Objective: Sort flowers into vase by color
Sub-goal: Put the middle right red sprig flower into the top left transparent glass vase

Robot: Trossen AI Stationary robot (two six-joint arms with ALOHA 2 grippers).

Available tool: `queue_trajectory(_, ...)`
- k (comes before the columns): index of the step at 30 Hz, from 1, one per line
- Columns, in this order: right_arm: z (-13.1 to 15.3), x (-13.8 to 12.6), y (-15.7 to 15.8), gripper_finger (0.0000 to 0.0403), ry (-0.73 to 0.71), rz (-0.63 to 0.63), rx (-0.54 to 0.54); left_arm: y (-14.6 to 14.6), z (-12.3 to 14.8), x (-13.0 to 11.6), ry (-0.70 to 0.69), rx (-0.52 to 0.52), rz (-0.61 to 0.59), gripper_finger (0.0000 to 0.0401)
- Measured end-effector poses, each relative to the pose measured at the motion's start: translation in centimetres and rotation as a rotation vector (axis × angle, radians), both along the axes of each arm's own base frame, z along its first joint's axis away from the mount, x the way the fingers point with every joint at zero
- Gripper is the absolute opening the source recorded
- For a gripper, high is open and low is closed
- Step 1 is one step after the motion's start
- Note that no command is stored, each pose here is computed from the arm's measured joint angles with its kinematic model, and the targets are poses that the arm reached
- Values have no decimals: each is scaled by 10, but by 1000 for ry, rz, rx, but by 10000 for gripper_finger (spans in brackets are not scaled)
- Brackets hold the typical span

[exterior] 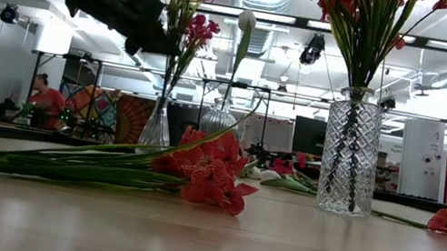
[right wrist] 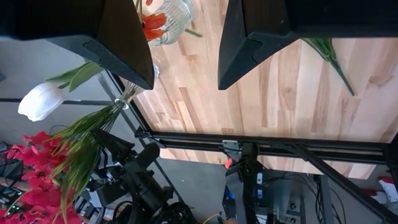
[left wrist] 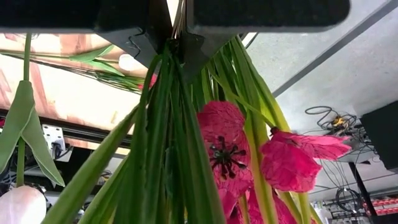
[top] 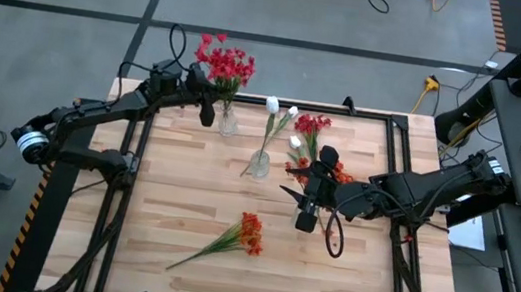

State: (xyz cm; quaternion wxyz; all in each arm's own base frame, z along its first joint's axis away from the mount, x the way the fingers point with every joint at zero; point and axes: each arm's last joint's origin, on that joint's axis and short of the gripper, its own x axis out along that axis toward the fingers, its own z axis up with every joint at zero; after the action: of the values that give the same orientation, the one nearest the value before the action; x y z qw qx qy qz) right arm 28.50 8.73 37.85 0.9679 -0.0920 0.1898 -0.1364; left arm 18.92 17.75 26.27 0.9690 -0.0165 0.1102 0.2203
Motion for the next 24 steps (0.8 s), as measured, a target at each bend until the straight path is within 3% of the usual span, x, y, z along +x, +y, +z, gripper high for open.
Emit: queue_trajectory(24,0,0,0,171,-1,-1,3,2,-7,2,28,-20,6,0)
